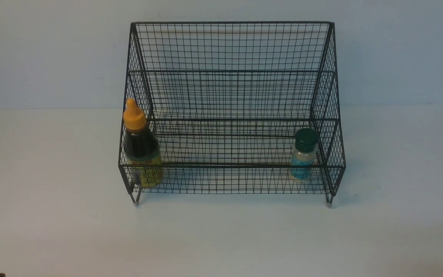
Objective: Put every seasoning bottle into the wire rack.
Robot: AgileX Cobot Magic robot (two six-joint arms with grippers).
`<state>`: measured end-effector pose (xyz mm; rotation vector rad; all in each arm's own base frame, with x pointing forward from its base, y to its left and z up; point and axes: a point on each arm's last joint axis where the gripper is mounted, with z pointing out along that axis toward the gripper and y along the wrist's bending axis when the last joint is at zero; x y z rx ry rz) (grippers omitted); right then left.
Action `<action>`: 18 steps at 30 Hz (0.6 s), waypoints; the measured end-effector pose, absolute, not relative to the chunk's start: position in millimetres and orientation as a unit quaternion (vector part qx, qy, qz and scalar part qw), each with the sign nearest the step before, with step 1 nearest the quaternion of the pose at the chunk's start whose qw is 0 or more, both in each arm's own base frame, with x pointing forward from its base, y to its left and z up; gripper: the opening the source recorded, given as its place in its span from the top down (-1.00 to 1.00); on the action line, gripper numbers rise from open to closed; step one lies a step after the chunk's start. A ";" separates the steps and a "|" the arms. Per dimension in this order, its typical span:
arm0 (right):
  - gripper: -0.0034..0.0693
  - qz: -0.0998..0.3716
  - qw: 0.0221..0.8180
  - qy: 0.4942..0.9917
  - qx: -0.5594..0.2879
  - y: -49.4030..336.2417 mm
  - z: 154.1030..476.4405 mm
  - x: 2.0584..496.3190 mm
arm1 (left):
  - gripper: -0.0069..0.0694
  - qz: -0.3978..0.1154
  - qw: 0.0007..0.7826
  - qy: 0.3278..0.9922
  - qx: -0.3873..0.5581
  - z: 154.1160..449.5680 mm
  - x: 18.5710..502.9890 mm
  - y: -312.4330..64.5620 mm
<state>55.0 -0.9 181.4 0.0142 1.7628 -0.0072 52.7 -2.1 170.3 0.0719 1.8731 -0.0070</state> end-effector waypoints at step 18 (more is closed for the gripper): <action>0.95 0.002 0.636 0.772 0.000 0.0 181.3 55.0 | 0.83 -0.003 0.592 0.806 0.031 170.2 52.7 -2.1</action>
